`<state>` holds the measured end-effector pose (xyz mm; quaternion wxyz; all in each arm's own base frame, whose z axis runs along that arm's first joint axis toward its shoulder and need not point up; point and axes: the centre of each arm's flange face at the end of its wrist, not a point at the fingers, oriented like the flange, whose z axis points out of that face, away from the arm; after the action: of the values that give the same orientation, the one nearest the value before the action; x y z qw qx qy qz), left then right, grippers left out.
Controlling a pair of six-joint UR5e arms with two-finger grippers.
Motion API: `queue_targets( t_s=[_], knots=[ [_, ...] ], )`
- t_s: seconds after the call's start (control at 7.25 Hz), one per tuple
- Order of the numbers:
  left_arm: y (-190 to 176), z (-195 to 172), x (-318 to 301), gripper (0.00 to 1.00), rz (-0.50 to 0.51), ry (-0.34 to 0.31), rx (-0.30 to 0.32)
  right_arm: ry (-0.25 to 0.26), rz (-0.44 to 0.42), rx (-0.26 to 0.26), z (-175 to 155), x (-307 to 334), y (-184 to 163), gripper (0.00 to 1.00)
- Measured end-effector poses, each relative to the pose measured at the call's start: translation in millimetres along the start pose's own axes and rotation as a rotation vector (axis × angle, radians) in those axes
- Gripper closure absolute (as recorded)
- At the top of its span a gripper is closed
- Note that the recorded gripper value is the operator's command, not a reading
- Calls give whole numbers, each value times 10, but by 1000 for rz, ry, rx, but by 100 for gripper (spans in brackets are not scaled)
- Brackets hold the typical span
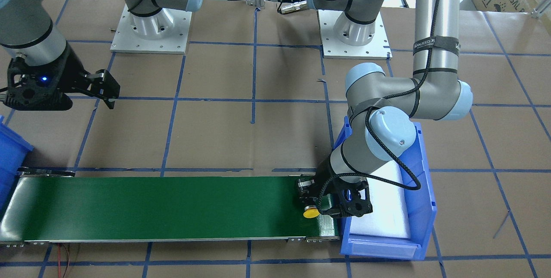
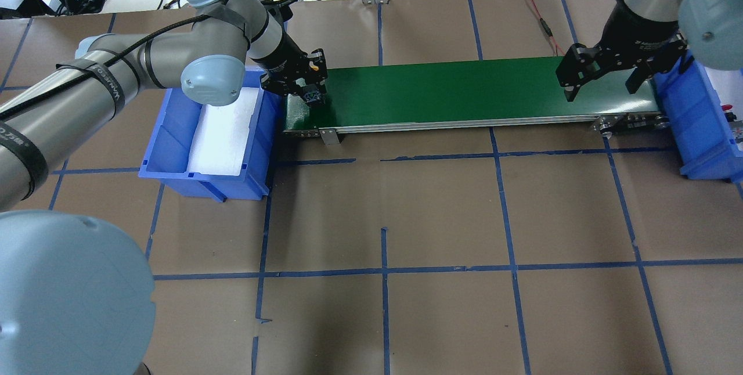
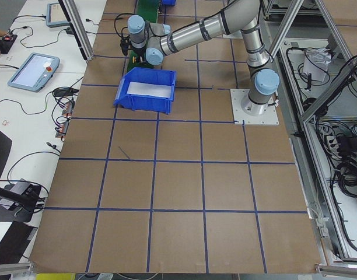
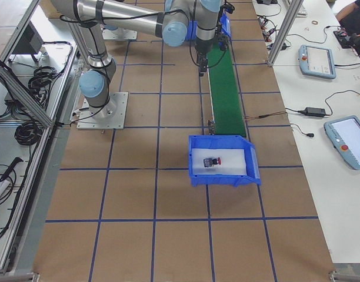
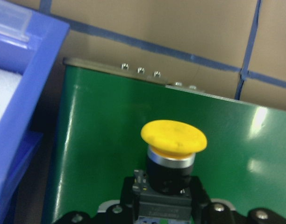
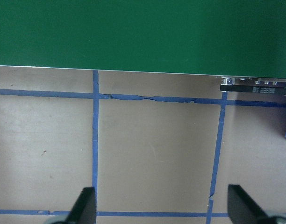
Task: Transport two buttons from left to right
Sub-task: 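Lower the yellow button onto the belt while right gripper moves over the belt, then open the left gripper and raise it away from the belt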
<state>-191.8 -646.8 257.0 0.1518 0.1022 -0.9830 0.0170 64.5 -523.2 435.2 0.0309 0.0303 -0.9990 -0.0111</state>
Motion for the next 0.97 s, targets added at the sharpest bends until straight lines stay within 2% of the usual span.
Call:
queue_targets(
  t_s=[0.14, 0.41, 0.69, 0.97],
  knots=[
    [24, -9, -4, 1, 4, 0, 0, 2, 0, 11, -56, -198, 34, 0],
    [2, -170, 3, 0, 8, -3, 26, -21, 1, 27, -122, -505, 87, 0],
    [11, -724, -65, 0, -3, -33, 78, -41, 29, 37, -177, -799, 163, 0],
    [227, -1485, -423, 0, -22, -75, 51, -40, 24, 37, -179, -944, 199, 0]
  ],
)
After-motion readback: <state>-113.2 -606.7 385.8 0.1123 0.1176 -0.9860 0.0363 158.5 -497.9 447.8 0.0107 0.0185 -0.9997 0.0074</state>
